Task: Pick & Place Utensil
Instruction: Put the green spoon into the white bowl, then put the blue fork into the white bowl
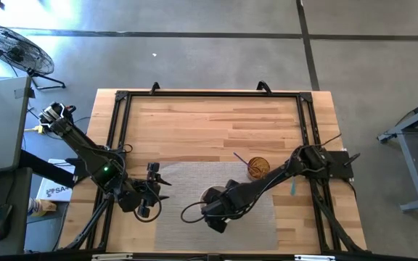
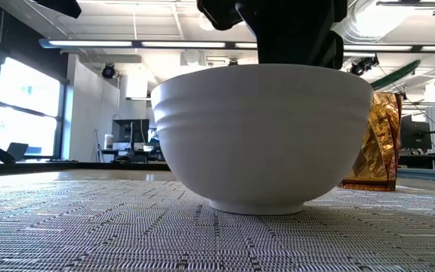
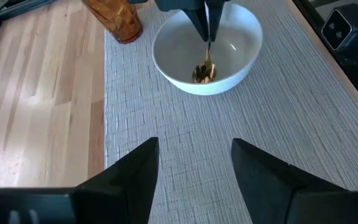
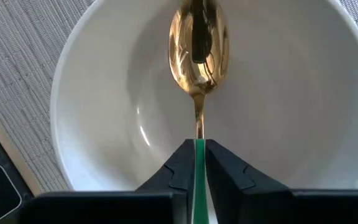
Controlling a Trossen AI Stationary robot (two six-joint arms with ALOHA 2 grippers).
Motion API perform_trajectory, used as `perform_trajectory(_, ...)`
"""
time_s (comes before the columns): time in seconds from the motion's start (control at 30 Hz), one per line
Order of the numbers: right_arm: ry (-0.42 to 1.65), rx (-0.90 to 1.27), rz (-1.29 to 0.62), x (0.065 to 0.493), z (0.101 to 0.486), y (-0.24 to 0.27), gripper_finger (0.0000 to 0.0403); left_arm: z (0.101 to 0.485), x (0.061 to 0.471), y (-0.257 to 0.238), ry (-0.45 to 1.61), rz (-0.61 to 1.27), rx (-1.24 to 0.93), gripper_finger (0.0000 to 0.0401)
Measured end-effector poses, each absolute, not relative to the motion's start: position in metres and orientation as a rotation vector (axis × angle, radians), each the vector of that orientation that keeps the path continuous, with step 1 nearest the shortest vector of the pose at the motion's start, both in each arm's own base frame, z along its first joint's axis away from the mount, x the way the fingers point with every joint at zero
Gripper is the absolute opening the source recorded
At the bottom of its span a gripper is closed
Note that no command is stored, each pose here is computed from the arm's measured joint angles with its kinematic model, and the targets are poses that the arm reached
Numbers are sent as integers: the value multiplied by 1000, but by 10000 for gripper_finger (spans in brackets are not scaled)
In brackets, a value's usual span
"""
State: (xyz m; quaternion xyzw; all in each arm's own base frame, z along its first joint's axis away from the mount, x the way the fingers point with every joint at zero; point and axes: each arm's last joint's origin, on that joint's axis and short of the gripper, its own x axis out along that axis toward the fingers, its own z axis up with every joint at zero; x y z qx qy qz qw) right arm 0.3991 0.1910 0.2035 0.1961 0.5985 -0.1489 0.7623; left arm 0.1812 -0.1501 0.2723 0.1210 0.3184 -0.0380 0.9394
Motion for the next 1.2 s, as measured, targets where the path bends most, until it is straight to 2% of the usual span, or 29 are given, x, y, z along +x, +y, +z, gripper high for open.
perform_trajectory(0.2,1291,412,-313,398,208,190,81,272,181,-150,650,-78,247,197)
perform_trajectory(0.37,1215,398,-325,387,242,183,117,272,181,-150,650,-78,247,197)
perform_trajectory(0.6,1089,319,-509,325,310,179,144,272,181,-151,667,-115,234,197)
perform_trajectory(0.77,1042,315,-676,273,334,179,157,272,181,-152,668,-124,229,197)
perform_trajectory(0.93,1093,403,-770,235,320,172,161,273,182,-152,653,-125,218,197)
perform_trajectory(1.2,1239,546,-979,186,251,142,161,273,182,-152,649,-114,223,197)
